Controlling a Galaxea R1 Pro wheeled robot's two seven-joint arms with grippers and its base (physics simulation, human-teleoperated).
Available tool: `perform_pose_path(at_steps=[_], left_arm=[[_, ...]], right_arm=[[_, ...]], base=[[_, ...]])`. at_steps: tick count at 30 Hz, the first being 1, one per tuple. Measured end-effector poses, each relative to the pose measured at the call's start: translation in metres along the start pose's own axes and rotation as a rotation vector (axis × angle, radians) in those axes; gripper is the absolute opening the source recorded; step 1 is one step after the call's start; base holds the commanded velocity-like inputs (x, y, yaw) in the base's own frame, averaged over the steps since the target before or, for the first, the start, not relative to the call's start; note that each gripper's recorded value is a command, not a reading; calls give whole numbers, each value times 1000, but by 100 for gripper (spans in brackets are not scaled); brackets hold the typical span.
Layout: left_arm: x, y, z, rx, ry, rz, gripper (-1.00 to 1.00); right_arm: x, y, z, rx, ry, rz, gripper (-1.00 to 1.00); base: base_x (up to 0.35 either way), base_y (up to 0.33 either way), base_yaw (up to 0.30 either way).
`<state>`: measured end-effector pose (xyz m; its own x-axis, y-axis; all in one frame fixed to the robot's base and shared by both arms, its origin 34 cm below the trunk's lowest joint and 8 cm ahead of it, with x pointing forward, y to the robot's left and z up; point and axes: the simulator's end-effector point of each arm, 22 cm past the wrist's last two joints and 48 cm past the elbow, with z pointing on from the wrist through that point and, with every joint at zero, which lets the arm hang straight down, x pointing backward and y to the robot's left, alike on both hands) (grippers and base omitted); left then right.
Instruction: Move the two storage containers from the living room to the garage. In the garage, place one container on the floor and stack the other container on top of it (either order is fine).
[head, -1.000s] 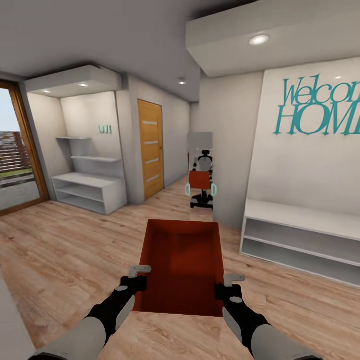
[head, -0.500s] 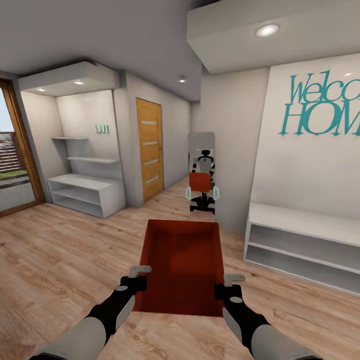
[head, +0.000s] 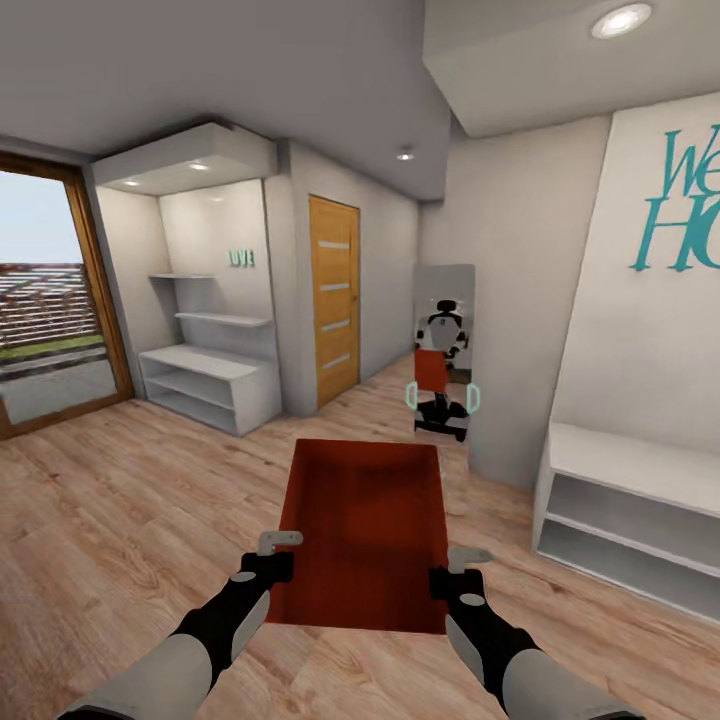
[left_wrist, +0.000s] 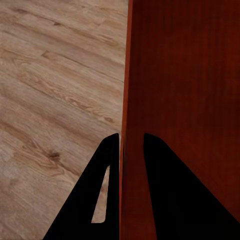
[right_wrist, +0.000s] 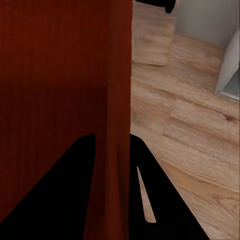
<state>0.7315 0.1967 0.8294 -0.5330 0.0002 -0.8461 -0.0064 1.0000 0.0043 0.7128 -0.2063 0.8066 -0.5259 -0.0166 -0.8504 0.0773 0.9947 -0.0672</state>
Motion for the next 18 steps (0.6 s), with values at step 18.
perform_pose_path(at_steps=[18], left_arm=[[0, 0, 0, 0, 0, 0, -100]], right_arm=[[0, 0, 0, 0, 0, 0, -100]], base=[[317, 0, 222]])
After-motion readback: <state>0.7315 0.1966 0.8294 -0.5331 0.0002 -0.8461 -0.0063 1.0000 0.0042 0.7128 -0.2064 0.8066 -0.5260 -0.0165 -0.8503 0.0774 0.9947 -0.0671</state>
